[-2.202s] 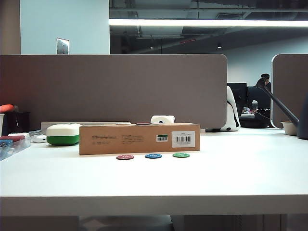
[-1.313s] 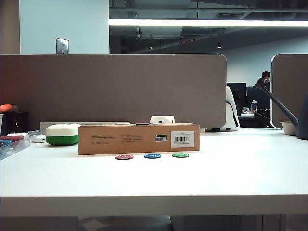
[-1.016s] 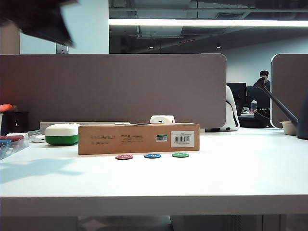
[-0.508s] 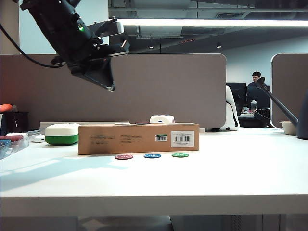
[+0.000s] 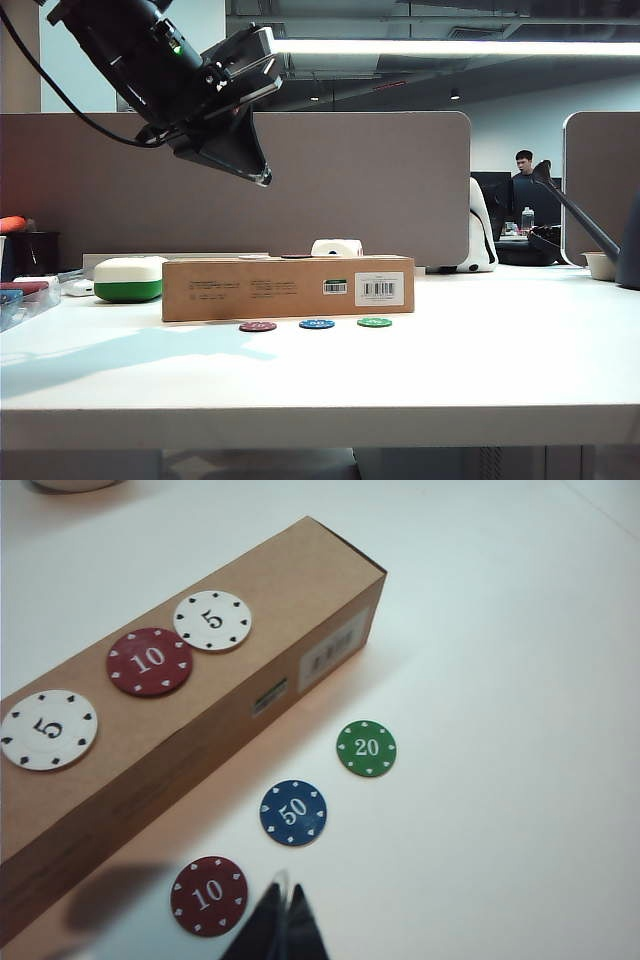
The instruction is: Push the chip, whose value equals the sum of all the chip values on the rectangular box, forward next to the box.
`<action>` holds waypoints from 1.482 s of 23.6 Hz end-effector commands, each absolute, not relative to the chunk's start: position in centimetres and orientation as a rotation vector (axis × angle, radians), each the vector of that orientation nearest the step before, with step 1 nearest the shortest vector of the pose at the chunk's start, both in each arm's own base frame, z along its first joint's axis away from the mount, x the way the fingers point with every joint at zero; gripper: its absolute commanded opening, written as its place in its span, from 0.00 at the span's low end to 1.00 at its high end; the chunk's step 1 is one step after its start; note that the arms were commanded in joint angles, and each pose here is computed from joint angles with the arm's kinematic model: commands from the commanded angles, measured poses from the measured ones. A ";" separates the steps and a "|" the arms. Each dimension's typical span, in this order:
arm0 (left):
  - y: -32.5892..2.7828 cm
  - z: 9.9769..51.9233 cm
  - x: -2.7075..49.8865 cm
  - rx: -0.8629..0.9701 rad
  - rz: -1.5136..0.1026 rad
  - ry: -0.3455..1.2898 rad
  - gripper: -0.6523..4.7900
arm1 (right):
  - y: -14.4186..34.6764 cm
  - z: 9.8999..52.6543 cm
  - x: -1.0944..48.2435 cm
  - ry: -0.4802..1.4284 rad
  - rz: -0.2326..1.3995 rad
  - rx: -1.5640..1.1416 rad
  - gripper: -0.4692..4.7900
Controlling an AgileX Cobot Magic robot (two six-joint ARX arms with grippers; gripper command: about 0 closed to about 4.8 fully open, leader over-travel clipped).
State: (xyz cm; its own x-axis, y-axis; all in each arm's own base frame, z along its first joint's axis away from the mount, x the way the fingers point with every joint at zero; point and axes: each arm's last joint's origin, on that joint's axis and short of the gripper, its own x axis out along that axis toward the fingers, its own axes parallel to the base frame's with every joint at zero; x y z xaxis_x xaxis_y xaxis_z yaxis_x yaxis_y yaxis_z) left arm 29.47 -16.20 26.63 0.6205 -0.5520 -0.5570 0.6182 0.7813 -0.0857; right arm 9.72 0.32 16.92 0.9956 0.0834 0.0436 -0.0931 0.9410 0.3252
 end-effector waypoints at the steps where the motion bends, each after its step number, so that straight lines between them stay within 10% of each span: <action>1: -16.2 26.4 29.5 0.124 -0.677 0.614 0.11 | 0.3 17.1 9.7 -0.061 0.100 0.338 0.08; 11: -15.8 26.0 29.8 0.176 -0.521 0.618 0.11 | 1.0 17.8 9.5 -0.068 0.356 0.395 0.12; 19: -16.0 26.0 29.7 0.162 -0.567 0.622 0.11 | 0.6 19.7 9.2 -0.158 0.240 0.522 0.10; 26: -16.2 26.0 29.5 0.133 -0.654 0.627 0.11 | 0.6 22.1 10.3 -0.044 0.194 0.533 0.07; 35: -15.5 26.0 29.9 0.216 -0.394 0.606 0.11 | 2.5 23.6 17.2 0.306 0.303 0.414 0.07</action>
State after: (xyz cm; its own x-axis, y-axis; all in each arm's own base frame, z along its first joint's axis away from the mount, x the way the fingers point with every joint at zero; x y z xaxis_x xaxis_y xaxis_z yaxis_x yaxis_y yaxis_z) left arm 29.87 -15.57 25.79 0.7262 -0.3319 -0.6020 0.4511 0.8909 0.0531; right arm 16.41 2.12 23.23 0.9168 0.3331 -0.2203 -0.1881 0.8469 0.4974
